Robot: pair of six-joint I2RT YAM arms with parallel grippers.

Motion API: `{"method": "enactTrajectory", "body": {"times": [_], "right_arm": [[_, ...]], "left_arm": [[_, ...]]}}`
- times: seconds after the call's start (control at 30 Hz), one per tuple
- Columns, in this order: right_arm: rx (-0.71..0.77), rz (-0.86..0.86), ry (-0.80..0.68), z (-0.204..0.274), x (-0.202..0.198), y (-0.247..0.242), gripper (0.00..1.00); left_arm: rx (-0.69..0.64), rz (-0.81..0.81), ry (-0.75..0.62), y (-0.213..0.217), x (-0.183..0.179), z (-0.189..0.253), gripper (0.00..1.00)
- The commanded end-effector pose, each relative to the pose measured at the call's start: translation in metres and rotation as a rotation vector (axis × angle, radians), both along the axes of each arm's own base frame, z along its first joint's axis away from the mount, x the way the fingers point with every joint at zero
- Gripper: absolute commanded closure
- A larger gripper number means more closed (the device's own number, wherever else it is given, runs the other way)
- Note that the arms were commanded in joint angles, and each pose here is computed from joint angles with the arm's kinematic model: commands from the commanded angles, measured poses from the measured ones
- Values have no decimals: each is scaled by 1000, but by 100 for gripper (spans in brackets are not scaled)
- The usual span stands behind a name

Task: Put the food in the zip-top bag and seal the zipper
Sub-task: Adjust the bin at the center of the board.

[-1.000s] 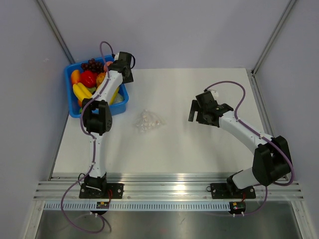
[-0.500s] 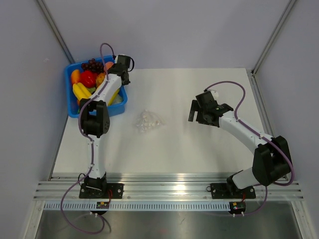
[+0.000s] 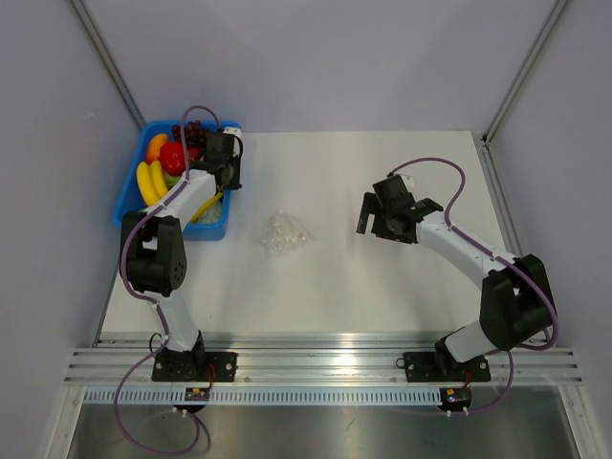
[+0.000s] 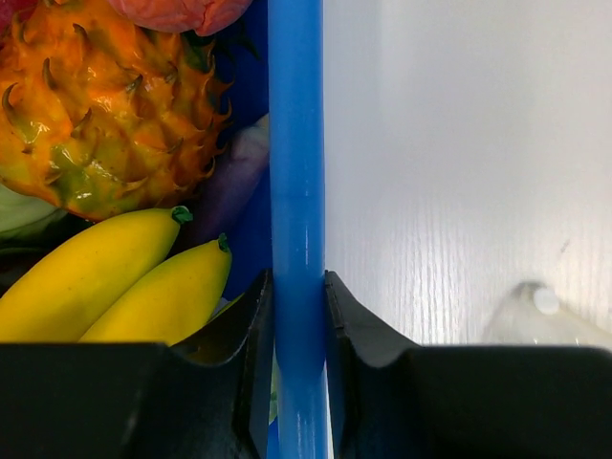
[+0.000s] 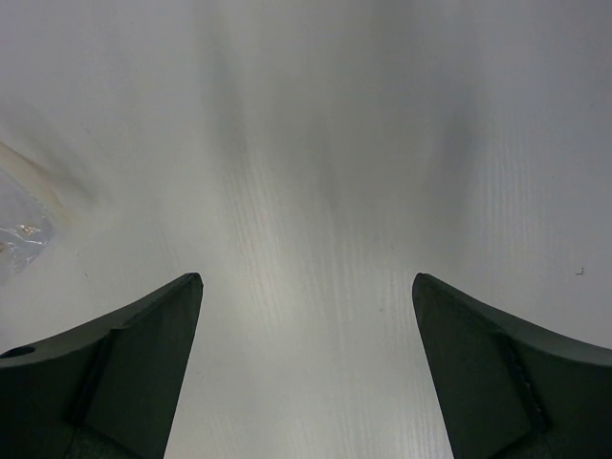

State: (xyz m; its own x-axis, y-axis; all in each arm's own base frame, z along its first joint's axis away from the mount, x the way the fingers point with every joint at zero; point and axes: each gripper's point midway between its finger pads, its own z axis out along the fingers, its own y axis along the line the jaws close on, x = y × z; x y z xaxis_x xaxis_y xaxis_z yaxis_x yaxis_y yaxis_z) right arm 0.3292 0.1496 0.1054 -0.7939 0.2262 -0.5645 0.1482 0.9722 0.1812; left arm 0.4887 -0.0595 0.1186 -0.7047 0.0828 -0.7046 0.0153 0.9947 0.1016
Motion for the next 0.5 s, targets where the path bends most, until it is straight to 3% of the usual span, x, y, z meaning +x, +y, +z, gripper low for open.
{"method": "enactTrajectory", "body": {"times": [0.0,0.1,0.13,0.17,0.23,0.3,0.47], "right_arm": [[41,12,-17,3,8,9,1],[43,17,-14,2,8,11,1],[43,15,-17,2,8,10,1],[42,15,-16,2,8,10,1],[46,19,-14,1,8,12,0],[34,11,-15,1,8,9,1],[6,5,-37,8,10,3,1]], "left_arm": [[-61,-130,-46,-25,-9,21,95],[-57,-154,-17,-30,-17,27,81],[-61,-162,19,-30,-24,25,69],[-81,-185,30,-35,-27,28,44],[-91,-196,23,-39,-29,40,23],[-122,-185,-14,-45,-32,61,17],[-201,-239,-59,-75,-40,117,18]]}}
